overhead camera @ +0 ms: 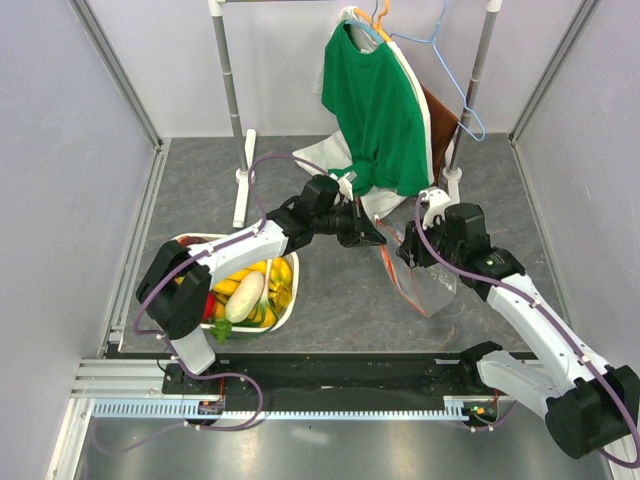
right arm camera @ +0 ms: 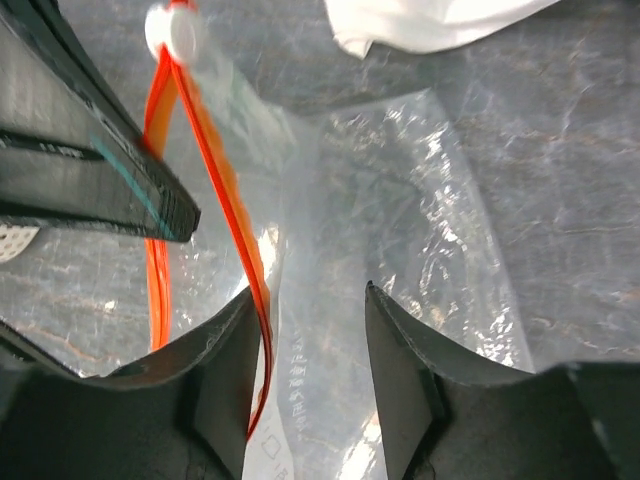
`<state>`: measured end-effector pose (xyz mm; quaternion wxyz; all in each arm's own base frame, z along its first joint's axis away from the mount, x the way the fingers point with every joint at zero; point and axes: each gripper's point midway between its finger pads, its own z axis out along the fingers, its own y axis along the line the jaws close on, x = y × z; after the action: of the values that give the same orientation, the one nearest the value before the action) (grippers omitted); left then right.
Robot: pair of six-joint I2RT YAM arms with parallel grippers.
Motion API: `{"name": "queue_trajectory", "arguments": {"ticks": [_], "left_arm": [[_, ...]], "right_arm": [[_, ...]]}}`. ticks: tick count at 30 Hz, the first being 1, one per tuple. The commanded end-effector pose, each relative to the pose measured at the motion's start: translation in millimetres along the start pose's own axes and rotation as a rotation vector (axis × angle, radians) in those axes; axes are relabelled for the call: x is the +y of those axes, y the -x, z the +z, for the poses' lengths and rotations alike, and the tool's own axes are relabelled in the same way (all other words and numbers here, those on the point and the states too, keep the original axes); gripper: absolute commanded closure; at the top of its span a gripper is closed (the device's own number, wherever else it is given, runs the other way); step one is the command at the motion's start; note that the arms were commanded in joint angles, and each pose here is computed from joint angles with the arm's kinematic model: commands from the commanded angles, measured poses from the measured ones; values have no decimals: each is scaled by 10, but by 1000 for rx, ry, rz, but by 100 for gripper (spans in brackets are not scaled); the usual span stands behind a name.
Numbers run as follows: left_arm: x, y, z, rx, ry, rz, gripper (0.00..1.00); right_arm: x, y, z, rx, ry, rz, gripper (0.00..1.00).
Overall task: Place the food in the zip-top bag and seal the zipper
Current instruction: Open the zipper of the food storage bag.
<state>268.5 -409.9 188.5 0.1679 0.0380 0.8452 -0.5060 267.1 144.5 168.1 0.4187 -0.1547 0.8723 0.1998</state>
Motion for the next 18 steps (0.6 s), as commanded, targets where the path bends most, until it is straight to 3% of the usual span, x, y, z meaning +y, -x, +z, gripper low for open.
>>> {"name": "queue_trajectory", "arguments": {"ticks": [1,3,6,13,18], "left_arm": [[-277,130,-39,-29,-91,-21,98],[-300,153,-42,-33,-102,-27,98],[-337,178,-61,-40,-117,-24,98],[-206,178,-247,-12,-144,10,98],[-65,82,-310,56,-136,75,98]], "right_arm": [[92,-42,17,1,48,-17,47],[82,-156,59,38,40,-18,51],[35,-212,69,46,8,-13,66],[2,-145,-66,12,-30,-9,69],[-69,-54,-73,12,-79,0,84]]}}
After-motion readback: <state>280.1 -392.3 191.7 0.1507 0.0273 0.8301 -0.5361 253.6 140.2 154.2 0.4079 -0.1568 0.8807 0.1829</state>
